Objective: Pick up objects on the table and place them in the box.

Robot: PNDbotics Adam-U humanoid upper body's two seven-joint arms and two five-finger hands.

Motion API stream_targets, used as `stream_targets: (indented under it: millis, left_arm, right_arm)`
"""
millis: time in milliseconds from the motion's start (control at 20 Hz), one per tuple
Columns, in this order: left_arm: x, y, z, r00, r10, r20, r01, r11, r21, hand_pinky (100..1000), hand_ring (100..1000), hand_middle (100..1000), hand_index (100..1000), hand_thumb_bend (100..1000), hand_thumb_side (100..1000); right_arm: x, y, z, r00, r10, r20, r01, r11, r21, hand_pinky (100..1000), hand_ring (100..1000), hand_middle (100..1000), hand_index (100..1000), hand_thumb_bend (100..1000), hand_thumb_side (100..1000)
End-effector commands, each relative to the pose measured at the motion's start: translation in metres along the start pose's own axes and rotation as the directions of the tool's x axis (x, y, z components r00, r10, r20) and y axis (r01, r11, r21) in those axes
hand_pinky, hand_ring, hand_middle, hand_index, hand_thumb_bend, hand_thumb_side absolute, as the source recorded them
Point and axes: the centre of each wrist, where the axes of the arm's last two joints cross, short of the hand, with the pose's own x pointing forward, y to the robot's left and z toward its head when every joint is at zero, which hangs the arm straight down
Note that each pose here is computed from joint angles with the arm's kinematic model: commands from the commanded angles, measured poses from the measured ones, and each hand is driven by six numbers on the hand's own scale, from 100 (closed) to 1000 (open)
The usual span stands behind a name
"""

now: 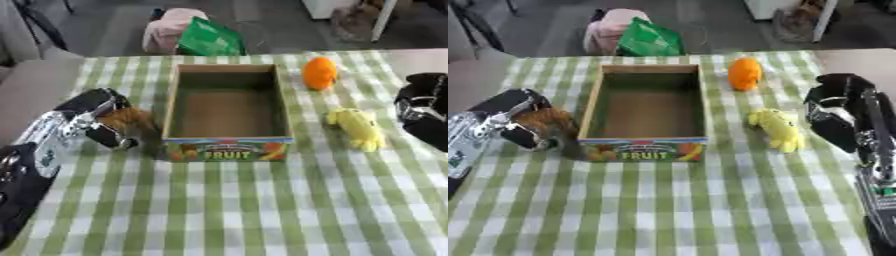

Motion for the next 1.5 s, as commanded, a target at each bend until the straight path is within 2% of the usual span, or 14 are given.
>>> stream_targets:
  millis: [50, 500, 900, 1200, 1500]
  left_arm:
    - [-0.012, 0.025, 0.007, 0.999, -0.036, -0.014, 0.037, 0.999, 0.039, 620, 405, 323, 527, 414, 192]
    - [-0.009, 0.065, 0.02, 0.999, 0.022, 0.044, -0.026, 0.996, 0.082, 612, 382, 295, 490, 384, 184]
    - [0.008, 0.105, 0.024, 0.994, -0.005, 0.107, -0.014, 0.984, 0.176, 610, 365, 278, 468, 336, 178]
    - [0.035, 0.133, 0.018, 0.983, -0.044, 0.177, -0.003, 0.966, 0.257, 609, 363, 275, 464, 334, 175]
    - [0.072, 0.14, 0.0, 0.957, -0.118, 0.264, 0.05, 0.966, 0.252, 606, 365, 276, 467, 347, 178]
  right_arm:
    - [0.005, -0.007, -0.003, 1.0, 0.016, 0.02, -0.016, 1.0, -0.006, 631, 641, 566, 693, 100, 100]
    - [0.004, -0.007, -0.003, 1.0, 0.019, 0.019, -0.019, 1.0, -0.006, 632, 641, 566, 694, 100, 100]
    - [0.004, -0.007, -0.002, 1.0, 0.019, 0.017, -0.019, 1.0, -0.003, 632, 641, 567, 693, 100, 100]
    - [0.004, -0.005, -0.002, 1.0, 0.015, 0.017, -0.015, 1.0, 0.005, 632, 641, 567, 693, 100, 100]
    - [0.006, 0.002, -0.003, 1.0, -0.002, 0.025, 0.001, 1.0, 0.029, 632, 641, 567, 693, 100, 100]
